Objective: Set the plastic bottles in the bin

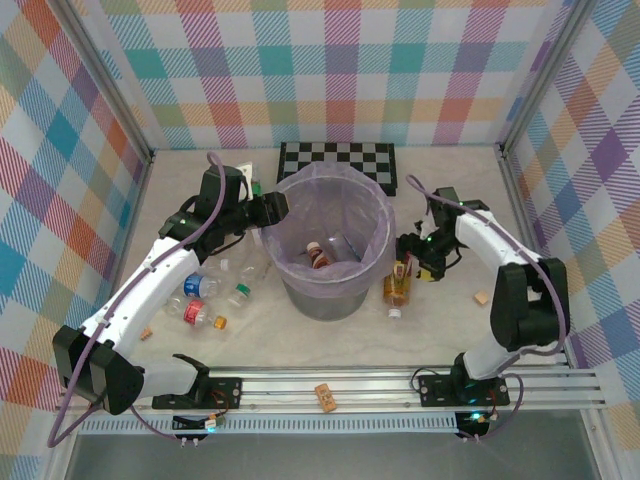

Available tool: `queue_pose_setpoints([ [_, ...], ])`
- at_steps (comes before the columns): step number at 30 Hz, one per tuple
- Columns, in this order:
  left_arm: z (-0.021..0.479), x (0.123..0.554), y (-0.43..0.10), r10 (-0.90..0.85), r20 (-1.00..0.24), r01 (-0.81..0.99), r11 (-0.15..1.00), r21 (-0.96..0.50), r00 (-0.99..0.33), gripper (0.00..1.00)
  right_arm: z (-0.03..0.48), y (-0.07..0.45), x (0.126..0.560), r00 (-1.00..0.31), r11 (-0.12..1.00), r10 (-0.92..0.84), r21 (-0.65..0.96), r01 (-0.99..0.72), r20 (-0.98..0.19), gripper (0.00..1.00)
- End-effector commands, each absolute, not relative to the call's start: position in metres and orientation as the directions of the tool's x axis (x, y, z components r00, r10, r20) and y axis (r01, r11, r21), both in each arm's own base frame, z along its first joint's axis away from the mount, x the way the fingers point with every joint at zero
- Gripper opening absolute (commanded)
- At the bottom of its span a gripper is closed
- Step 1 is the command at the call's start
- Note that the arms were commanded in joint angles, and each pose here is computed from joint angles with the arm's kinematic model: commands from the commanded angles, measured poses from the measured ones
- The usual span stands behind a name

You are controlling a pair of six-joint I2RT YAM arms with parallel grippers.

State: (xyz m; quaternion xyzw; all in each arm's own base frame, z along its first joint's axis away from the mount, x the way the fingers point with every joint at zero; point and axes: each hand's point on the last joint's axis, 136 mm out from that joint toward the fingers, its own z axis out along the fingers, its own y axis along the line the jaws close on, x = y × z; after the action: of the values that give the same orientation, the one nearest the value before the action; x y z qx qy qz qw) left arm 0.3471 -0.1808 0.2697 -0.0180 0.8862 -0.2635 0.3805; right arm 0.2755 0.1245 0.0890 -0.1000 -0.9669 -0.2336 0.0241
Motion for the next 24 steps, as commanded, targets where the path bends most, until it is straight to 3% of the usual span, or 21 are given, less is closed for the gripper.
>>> queue_pose_setpoints([
  [1,0.259,0.348,-0.181,-0.24,-0.64,0.152,0.856,-0.494,-0.73,0.6,0.08,0.134,0.283,-0.978,0.852,0.18,0.481,0.208,0.105,0.85],
  [10,0.257,0.352,-0.182,-0.242,-0.638,0.148,0.857,-0.494,-0.731,0.6,0.039,0.124,0.274,-0.96,0.886,0.205,0.381,0.265,0.193,0.84],
  [24,0.254,0.346,-0.178,-0.217,-0.637,0.152,0.868,-0.472,-0.739,0.6,0.035,0.115,0.274,-0.96,0.909,0.204,0.325,0.259,0.193,0.63],
])
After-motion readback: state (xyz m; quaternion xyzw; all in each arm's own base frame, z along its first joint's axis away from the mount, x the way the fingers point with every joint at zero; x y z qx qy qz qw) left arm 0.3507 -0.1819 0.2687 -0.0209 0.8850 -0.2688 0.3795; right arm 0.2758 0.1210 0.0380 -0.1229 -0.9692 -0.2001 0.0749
